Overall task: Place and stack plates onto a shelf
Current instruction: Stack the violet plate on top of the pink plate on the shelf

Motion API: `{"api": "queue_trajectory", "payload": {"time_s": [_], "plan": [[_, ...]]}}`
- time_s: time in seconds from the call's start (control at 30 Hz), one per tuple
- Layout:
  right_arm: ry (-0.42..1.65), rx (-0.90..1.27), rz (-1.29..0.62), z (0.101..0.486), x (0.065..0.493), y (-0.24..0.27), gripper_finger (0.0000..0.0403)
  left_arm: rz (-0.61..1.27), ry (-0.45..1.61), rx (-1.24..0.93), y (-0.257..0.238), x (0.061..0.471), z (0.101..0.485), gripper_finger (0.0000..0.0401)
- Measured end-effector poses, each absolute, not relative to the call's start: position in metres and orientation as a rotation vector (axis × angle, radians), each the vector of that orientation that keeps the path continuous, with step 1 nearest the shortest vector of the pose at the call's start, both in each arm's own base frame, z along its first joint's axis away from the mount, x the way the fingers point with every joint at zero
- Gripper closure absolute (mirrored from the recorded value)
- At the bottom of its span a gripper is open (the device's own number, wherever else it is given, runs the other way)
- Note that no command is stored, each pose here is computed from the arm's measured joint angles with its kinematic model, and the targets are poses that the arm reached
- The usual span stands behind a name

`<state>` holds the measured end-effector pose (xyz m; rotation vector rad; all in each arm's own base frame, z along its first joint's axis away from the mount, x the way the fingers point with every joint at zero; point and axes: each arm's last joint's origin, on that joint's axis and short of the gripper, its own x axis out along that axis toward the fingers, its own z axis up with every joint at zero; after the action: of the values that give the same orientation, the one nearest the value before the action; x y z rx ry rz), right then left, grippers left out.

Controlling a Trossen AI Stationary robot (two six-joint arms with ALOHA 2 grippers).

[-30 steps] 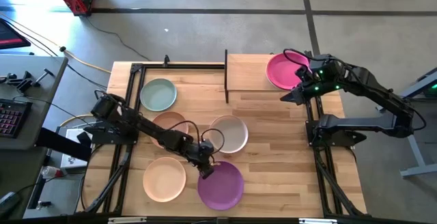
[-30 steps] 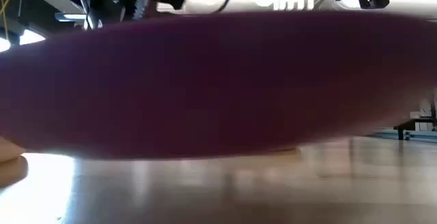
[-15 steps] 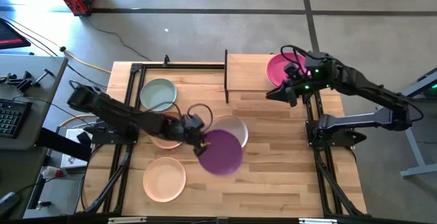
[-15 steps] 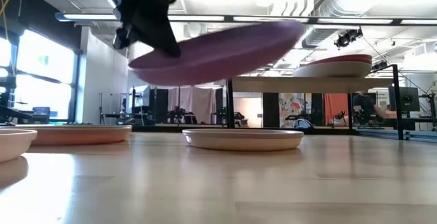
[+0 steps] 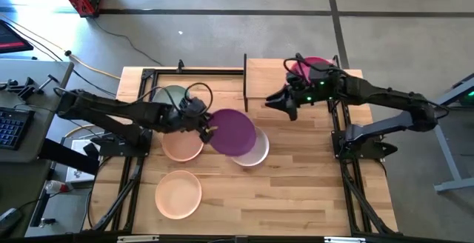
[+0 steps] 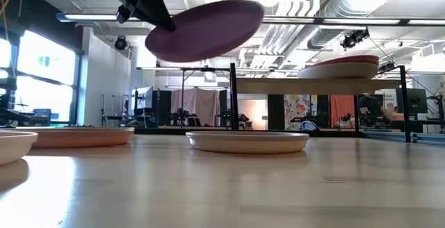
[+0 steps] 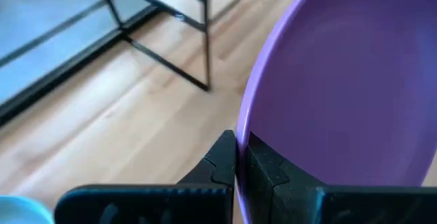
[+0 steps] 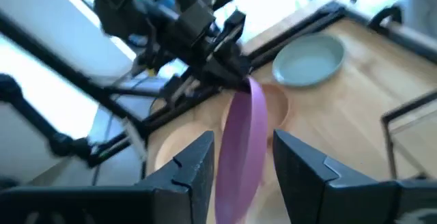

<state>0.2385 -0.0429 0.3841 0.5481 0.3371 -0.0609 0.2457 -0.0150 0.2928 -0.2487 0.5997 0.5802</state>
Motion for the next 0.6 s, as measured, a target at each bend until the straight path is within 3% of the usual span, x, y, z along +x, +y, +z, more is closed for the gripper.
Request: {"api": "queue_trajectory", "payload": {"time_s": [0.17,0.6], "plan": [[0.319,0.496,-0.090,0.377,0.258,-0.041,0.0257,0.643,0.580,-0.211,-0.004,0.234,0.301,0.0400],[0.202,0.183,-0.244,0.367,0.297,-0.024,0.0275,0.866,0.481,-0.009,0.010,0.208,0.324,0.0400]]}}
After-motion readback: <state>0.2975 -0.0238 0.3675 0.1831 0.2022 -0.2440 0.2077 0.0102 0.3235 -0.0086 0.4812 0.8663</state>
